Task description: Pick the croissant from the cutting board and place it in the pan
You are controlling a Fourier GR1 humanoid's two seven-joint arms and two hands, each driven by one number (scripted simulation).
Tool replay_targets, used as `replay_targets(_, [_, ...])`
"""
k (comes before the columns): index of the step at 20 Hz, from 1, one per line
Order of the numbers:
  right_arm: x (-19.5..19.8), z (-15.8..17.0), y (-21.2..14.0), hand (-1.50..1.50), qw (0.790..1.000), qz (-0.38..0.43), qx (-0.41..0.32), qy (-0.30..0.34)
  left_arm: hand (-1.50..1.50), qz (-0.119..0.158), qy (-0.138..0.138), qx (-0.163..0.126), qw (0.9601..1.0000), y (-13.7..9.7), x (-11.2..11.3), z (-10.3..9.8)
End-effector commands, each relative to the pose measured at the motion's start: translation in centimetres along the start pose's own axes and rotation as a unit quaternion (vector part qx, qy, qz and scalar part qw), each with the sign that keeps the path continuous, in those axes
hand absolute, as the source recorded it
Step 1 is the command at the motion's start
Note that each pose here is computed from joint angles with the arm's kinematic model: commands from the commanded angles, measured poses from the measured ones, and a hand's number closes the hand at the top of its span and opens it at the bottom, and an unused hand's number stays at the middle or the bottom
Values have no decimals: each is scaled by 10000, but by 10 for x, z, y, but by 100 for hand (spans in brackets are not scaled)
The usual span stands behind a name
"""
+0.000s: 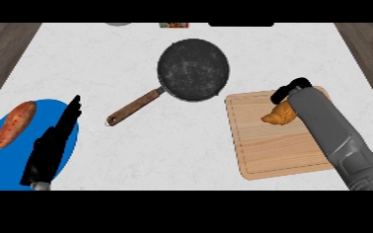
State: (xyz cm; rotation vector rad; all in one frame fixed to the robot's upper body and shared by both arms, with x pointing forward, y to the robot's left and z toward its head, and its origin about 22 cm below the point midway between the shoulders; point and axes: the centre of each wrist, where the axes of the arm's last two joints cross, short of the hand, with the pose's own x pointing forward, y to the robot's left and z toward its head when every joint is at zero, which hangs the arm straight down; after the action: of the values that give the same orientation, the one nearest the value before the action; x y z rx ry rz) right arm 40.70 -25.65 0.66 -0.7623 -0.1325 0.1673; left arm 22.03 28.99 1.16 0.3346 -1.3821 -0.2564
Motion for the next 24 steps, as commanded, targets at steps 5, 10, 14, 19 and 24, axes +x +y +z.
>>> replay_targets(5, [-12,19,66,150,9988,-335,208,276,0,35,80,13,10000,6,1,5])
replay_targets(10, [-36,67,138,150,9911,633,303,-1129,0,-32,250,170,9995,7,-16,9])
replay_targets(14, [-57,76,153,150,9884,808,-146,-1281,0,39,234,307,9992,3,-10,-1])
replay_targets(19, [-44,89,116,150,9597,454,-1791,-2116,0,50,270,296,9992,0,-15,10])
replay_targets(24, [-23,124,81,150,8739,280,-3400,-3462,0,-41,292,355,9989,7,-18,7])
